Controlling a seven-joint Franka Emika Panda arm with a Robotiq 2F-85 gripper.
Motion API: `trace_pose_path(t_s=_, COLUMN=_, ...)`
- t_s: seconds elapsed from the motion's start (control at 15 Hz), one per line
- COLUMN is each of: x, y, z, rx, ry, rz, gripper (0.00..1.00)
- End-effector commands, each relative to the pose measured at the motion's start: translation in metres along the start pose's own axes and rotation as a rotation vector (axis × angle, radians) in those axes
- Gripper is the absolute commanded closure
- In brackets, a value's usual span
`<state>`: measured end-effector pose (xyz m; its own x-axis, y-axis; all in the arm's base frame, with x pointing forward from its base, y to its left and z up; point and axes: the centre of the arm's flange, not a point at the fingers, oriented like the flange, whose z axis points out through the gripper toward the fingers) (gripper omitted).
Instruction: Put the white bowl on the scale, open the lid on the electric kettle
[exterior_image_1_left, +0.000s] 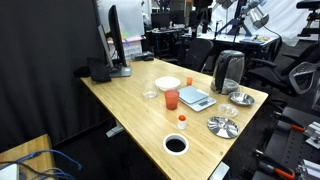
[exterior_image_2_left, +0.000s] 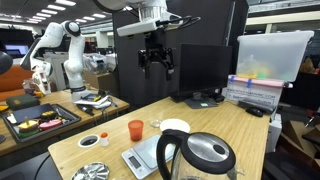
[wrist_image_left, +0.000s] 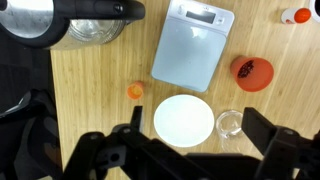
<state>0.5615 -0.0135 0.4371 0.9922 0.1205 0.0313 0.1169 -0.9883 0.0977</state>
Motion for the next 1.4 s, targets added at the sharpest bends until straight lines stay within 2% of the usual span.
trace_pose_path(t_s=0.0, x=0.044, y=-0.014, z=0.0, rx=0.001, ry=0.049, rz=0.005, gripper=0.0)
trace_pose_path(t_s=0.27, x=0.086, y=-0.024, z=0.025, rx=-0.021, ry=0.049, rz=0.06, gripper=0.0)
trace_pose_path(t_s=0.73, x=0.136, y=-0.01, z=0.085, rx=-0.002, ry=0.003, rz=0.192, gripper=0.0)
trace_pose_path(t_s=0.87, x=0.141, y=-0.007, z=0.102, rx=-0.006, ry=-0.021, rz=0.207, gripper=0.0)
trace_pose_path(t_s=1.33, x=0.124, y=0.006, z=0.154, rx=-0.011, ry=-0.13, rz=0.219, gripper=0.0)
